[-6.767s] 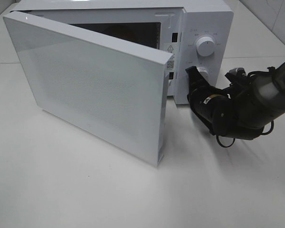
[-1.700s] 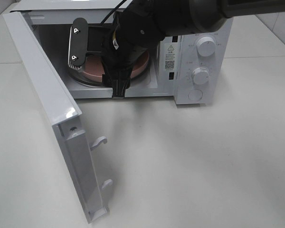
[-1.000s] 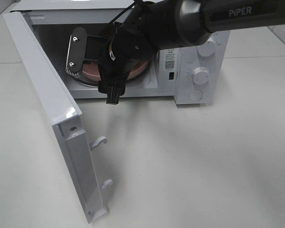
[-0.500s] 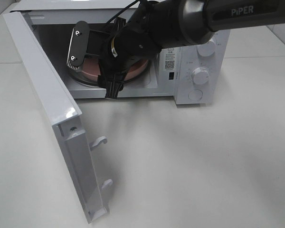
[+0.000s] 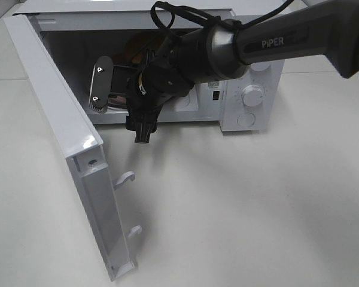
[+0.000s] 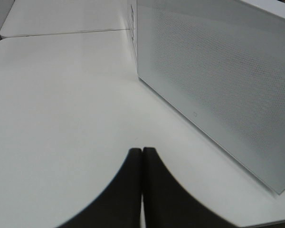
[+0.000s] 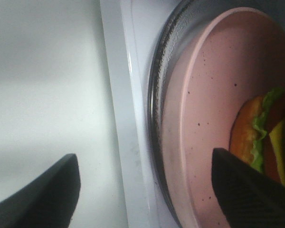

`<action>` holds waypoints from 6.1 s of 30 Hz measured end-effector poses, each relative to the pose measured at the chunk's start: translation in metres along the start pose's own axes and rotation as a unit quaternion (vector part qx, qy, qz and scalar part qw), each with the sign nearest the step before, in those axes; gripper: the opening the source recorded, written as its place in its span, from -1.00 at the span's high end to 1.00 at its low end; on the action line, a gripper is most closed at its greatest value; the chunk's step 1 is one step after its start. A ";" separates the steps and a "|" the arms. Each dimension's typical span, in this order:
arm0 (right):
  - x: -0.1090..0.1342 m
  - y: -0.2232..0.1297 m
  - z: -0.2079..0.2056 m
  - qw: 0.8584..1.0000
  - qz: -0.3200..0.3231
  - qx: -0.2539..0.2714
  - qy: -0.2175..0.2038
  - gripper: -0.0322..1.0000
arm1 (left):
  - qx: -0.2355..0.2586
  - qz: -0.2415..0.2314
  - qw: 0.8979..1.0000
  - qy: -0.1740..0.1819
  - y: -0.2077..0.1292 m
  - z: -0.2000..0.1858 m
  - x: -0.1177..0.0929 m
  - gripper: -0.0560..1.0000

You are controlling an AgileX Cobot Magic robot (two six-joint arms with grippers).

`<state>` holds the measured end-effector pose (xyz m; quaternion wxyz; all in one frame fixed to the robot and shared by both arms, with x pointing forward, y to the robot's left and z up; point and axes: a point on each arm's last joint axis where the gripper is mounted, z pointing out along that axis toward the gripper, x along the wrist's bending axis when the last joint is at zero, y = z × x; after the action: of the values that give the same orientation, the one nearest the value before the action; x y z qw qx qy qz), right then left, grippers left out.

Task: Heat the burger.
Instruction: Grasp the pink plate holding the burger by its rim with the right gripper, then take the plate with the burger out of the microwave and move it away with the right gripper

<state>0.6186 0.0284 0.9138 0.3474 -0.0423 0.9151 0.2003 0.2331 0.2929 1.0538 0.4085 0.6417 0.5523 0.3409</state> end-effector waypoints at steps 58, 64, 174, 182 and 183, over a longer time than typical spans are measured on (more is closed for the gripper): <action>-0.003 -0.024 0.032 1.000 0.023 0.007 -0.007 0.40 | 0.000 0.000 1.000 0.000 0.000 0.000 0.000 0.89; -0.004 -0.023 0.032 1.000 0.022 0.010 -0.007 0.41 | 0.000 0.000 1.000 0.000 0.000 0.000 0.000 0.89; 0.139 -0.143 -0.247 0.980 -0.123 0.103 0.118 0.65 | 0.000 0.000 1.000 0.000 0.000 0.000 0.000 0.89; 0.137 -0.155 -0.254 0.978 -0.001 0.182 0.098 0.65 | 0.000 0.000 1.000 0.000 0.000 0.000 0.000 0.89; 0.136 -0.157 -0.254 0.976 0.025 0.198 0.083 0.65 | 0.000 0.000 1.000 0.000 0.000 0.000 0.000 0.89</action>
<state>0.3926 -0.2078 0.9448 0.2660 0.0339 0.9632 0.0201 0.2331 0.2929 1.0538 0.4085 0.6417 0.5523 0.3409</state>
